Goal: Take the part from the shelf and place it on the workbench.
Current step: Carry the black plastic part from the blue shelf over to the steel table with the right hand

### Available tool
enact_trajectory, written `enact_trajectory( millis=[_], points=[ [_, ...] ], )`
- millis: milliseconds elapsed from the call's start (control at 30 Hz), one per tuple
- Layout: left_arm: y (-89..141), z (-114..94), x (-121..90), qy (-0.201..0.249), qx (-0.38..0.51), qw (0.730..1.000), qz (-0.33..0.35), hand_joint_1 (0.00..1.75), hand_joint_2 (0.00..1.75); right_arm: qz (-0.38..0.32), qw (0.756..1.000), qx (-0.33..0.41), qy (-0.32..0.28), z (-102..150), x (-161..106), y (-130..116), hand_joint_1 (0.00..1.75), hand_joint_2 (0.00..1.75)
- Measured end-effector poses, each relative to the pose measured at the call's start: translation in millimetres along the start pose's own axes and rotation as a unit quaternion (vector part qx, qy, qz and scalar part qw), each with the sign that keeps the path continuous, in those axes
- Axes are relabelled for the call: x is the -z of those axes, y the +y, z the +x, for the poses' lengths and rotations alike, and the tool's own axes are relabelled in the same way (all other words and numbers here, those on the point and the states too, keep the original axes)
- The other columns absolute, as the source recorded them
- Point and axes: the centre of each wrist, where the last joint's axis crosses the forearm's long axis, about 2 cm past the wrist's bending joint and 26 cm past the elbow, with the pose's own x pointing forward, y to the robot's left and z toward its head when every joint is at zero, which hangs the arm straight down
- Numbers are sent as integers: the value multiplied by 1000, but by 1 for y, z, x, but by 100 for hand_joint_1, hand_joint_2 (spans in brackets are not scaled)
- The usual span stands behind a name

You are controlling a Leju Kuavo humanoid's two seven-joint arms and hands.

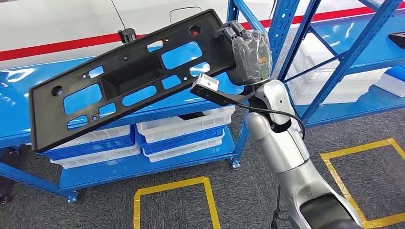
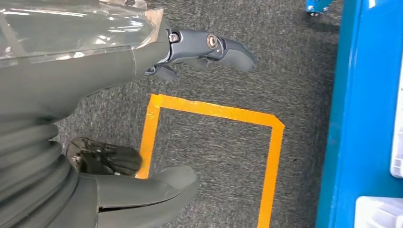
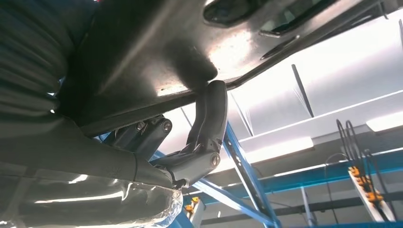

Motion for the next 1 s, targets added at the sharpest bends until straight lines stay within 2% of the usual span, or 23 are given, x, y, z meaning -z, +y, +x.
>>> enact_trajectory(
  millis=[233,600,1000],
  points=[
    [0,2,2,1,11,1000,14,0,175,2,999,33,11,0,2,-2,175,175],
    [-8,3,2,1,6,1000,-5,0,175,33,990,122,57,-10,-8,3,175,175],
    [-13,12,9,-1,7,1000,-13,0,175,48,986,133,84,-24,-18,2,175,175]
  ],
)
